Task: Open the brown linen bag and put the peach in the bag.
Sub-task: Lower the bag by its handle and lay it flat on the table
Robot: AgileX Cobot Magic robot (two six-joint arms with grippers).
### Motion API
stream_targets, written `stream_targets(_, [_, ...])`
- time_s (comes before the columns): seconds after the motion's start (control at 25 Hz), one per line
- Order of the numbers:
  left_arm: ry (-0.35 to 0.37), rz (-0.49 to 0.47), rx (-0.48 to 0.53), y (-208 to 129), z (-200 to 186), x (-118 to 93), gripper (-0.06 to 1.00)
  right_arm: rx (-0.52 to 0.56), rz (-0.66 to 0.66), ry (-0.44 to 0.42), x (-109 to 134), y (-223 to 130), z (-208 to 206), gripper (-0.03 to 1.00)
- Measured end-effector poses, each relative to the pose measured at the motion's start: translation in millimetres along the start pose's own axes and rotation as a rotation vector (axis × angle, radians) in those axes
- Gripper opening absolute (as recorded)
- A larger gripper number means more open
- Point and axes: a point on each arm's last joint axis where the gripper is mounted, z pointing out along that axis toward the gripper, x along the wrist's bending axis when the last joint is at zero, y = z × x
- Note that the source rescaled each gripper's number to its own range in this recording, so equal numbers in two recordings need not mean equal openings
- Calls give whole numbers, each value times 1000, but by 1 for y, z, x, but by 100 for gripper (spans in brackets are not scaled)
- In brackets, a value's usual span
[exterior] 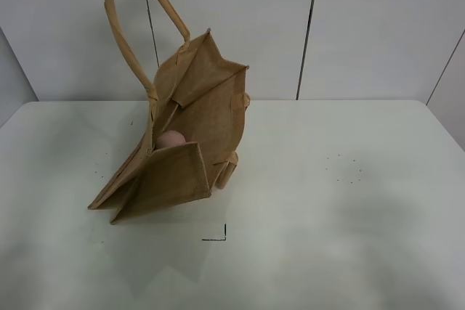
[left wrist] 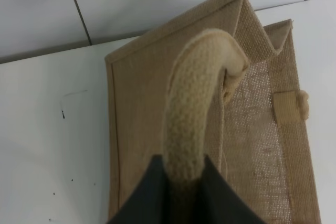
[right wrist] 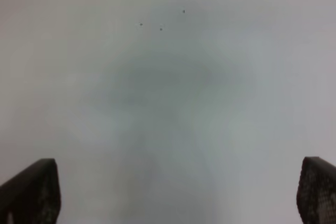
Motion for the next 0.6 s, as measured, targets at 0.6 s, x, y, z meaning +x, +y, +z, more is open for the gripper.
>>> stream_targets(0.6, [-1, -3, 0, 0, 0, 0, 0, -196, 7, -35, 1, -17, -26, 100])
